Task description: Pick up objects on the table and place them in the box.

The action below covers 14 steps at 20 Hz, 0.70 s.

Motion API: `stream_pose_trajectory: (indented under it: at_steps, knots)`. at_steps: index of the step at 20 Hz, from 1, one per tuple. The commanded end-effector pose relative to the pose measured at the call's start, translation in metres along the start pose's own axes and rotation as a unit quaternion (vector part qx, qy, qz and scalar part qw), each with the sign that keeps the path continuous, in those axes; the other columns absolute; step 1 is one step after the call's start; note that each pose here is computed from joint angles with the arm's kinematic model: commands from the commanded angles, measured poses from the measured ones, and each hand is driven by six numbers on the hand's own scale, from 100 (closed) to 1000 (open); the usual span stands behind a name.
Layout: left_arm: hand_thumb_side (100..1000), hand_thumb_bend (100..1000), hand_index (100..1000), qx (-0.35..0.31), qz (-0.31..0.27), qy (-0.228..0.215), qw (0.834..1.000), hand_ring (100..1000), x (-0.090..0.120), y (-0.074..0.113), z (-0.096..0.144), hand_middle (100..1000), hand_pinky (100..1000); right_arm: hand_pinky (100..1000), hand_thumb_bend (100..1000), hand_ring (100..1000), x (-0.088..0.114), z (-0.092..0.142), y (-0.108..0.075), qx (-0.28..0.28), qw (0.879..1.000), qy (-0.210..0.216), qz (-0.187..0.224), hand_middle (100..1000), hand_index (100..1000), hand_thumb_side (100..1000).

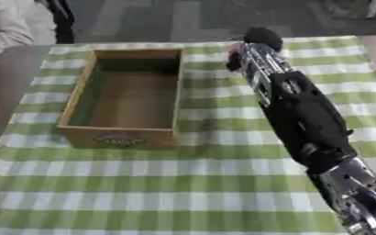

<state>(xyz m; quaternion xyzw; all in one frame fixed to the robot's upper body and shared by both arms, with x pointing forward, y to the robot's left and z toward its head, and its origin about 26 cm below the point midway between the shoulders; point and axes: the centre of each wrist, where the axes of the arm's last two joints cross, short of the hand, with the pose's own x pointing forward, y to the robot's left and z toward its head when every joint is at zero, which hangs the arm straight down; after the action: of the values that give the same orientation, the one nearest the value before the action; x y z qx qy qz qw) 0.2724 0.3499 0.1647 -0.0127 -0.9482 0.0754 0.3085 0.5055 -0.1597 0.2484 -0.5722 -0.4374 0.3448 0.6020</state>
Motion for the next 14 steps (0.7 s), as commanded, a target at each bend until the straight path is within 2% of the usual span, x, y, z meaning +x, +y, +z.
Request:
stream_pose_trajectory:
  at_steps: [1, 7, 8, 9, 10, 11, 14]
  knots:
    - [975, 100, 830, -0.011, -0.009, -0.012, 1.000, 467, 0.007, 0.000, -0.006, 541, 541, 448, 100, 494, 0.006, 0.004, -0.023, -0.032, 0.999, -0.010, -0.036, 428, 453, 377]
    - [975, 100, 830, -0.011, -0.009, -0.011, 1.000, 467, 0.008, 0.000, -0.007, 542, 540, 417, 100, 466, 0.008, 0.009, -0.035, -0.049, 0.995, -0.029, -0.085, 375, 388, 371]
    - [975, 100, 830, -0.011, -0.009, -0.011, 1.000, 467, 0.008, 0.001, -0.007, 542, 540, 416, 100, 465, 0.009, 0.010, -0.038, -0.052, 0.994, -0.035, -0.091, 370, 382, 397]
    - [975, 100, 830, -0.011, -0.009, -0.010, 1.000, 467, 0.008, 0.000, -0.007, 542, 540, 415, 100, 461, 0.010, 0.012, -0.041, -0.055, 0.993, -0.041, -0.096, 365, 376, 350]
    - [979, 100, 830, -0.011, -0.009, -0.010, 1.000, 467, 0.008, 0.000, -0.007, 542, 540, 411, 100, 457, 0.011, 0.013, -0.044, -0.059, 0.992, -0.047, -0.101, 360, 371, 429]
    - [975, 100, 830, -0.011, -0.010, -0.010, 1.000, 468, 0.008, 0.001, -0.007, 542, 540, 407, 100, 452, 0.012, 0.016, -0.048, -0.064, 0.991, -0.054, -0.108, 352, 362, 324]
    - [975, 100, 831, -0.011, -0.010, -0.010, 1.000, 468, 0.008, 0.001, -0.007, 542, 540, 396, 100, 442, 0.017, 0.023, -0.060, -0.077, 0.987, -0.079, -0.121, 336, 342, 299]
